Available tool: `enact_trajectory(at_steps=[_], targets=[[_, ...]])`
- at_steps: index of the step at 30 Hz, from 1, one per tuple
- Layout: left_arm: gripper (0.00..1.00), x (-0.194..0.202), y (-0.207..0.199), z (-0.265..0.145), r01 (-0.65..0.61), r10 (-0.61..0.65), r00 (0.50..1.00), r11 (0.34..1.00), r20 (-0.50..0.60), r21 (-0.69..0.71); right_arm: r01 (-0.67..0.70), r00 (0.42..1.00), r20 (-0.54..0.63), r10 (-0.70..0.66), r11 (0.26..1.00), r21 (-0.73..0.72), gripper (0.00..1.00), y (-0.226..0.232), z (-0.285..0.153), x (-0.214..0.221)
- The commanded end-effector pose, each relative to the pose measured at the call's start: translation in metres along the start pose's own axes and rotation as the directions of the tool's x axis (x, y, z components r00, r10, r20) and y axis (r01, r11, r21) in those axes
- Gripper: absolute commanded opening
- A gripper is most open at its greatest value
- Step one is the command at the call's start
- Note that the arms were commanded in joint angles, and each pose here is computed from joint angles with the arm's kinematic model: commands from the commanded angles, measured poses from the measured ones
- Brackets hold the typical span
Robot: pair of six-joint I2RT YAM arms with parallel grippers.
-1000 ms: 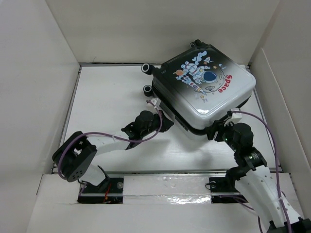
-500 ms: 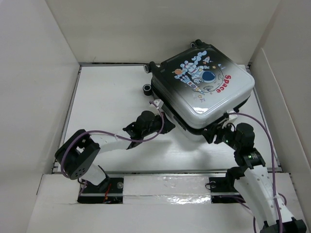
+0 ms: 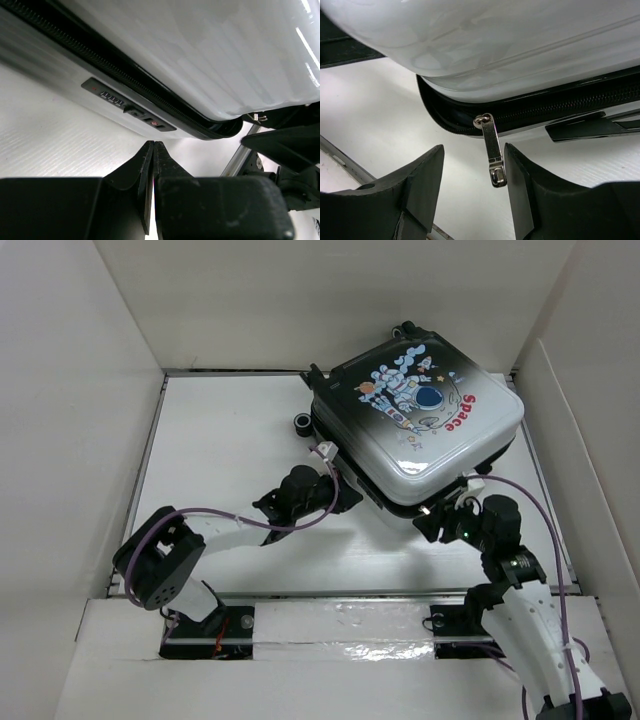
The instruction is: Pack the luggage
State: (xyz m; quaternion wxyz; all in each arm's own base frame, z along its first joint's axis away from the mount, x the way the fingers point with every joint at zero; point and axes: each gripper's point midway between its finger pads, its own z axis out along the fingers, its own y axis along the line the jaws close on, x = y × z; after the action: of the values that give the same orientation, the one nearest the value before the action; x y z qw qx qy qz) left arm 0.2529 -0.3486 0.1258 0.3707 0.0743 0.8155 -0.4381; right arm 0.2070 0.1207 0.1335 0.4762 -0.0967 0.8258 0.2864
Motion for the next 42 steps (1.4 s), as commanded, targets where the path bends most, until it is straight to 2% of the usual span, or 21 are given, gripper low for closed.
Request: enact_trajectory(at_steps=[1, 4, 5, 8, 10, 11, 15, 16, 17, 20, 24, 25, 29, 35, 38, 42], targets=[[0.0, -0.023, -0.022, 0.004, -0.032, 0.028, 0.998, 0.997, 0.049, 0.068, 0.021, 0.999, 0.033, -0.02, 1.0, -0.014, 0.57, 0.003, 0.006, -0.018], [0.0, -0.02, -0.02, 0.005, -0.036, 0.034, 0.999, 0.997, 0.041, 0.064, 0.048, 0.996, 0.076, -0.046, 0.999, -0.017, 0.54, 0.002, 0.012, -0.031], [0.0, -0.019, -0.019, 0.005, -0.037, 0.035, 0.999, 0.997, 0.037, 0.061, 0.042, 0.997, 0.069, -0.041, 0.999, -0.011, 0.49, -0.001, 0.015, -0.031], [0.0, -0.018, -0.018, 0.005, -0.04, 0.038, 0.999, 0.997, 0.033, 0.062, 0.044, 0.997, 0.059, -0.044, 0.999, -0.009, 0.47, -0.003, 0.021, -0.034], [0.0, -0.015, -0.02, 0.006, -0.049, 0.048, 0.999, 0.997, 0.027, 0.065, 0.051, 0.997, 0.062, -0.05, 0.999, -0.011, 0.49, -0.002, 0.022, -0.038], [0.0, -0.015, -0.02, 0.006, -0.054, 0.052, 0.998, 0.997, 0.027, 0.062, 0.05, 0.997, 0.067, -0.049, 0.999, -0.007, 0.55, -0.003, 0.023, -0.04], [0.0, -0.012, -0.025, 0.009, -0.08, 0.079, 0.997, 0.995, 0.016, 0.063, 0.063, 0.992, 0.105, -0.063, 0.998, 0.005, 0.56, -0.006, 0.027, -0.052], [0.0, -0.013, -0.025, 0.01, -0.086, 0.085, 0.996, 0.994, 0.018, 0.062, 0.065, 0.991, 0.113, -0.066, 0.998, 0.012, 0.54, -0.007, 0.026, -0.058], [0.0, -0.009, -0.027, 0.011, -0.095, 0.094, 0.995, 0.994, 0.011, 0.063, 0.071, 0.991, 0.109, -0.072, 0.997, 0.014, 0.43, -0.008, 0.028, -0.06], [0.0, -0.007, -0.027, 0.012, -0.106, 0.106, 0.994, 0.992, -0.004, 0.068, 0.071, 0.995, 0.071, -0.072, 0.997, 0.021, 0.29, -0.011, 0.031, -0.057], [0.0, -0.005, -0.026, 0.014, -0.115, 0.116, 0.993, 0.991, -0.012, 0.065, 0.072, 0.994, 0.077, -0.074, 0.997, 0.034, 0.27, -0.012, 0.029, -0.057], [0.0, -0.004, -0.025, 0.016, -0.115, 0.116, 0.993, 0.991, -0.017, 0.064, 0.078, 0.993, 0.088, -0.081, 0.996, 0.031, 0.25, -0.011, 0.028, -0.06], [0.0, 0.0, -0.027, 0.02, -0.125, 0.127, 0.991, 0.99, -0.032, 0.067, 0.104, 0.988, 0.111, -0.107, 0.994, 0.031, 0.0, -0.007, 0.023, -0.068], [0.0, 0.006, -0.039, 0.027, -0.136, 0.14, 0.989, 0.986, -0.043, 0.093, 0.134, 0.991, 0.026, -0.133, 0.988, -0.071, 0.0, 0.01, 0.024, -0.041], [0.0, 0.011, -0.046, 0.036, -0.136, 0.142, 0.989, 0.985, -0.052, 0.103, 0.161, 0.987, 0.007, -0.161, 0.98, -0.115, 0.0, 0.032, 0.022, -0.032], [0.0, 0.0, -0.052, 0.048, -0.11, 0.112, 0.994, 0.988, -0.01, 0.108, 0.202, 0.977, -0.027, -0.21, 0.963, -0.179, 0.0, 0.064, 0.01, -0.02]])
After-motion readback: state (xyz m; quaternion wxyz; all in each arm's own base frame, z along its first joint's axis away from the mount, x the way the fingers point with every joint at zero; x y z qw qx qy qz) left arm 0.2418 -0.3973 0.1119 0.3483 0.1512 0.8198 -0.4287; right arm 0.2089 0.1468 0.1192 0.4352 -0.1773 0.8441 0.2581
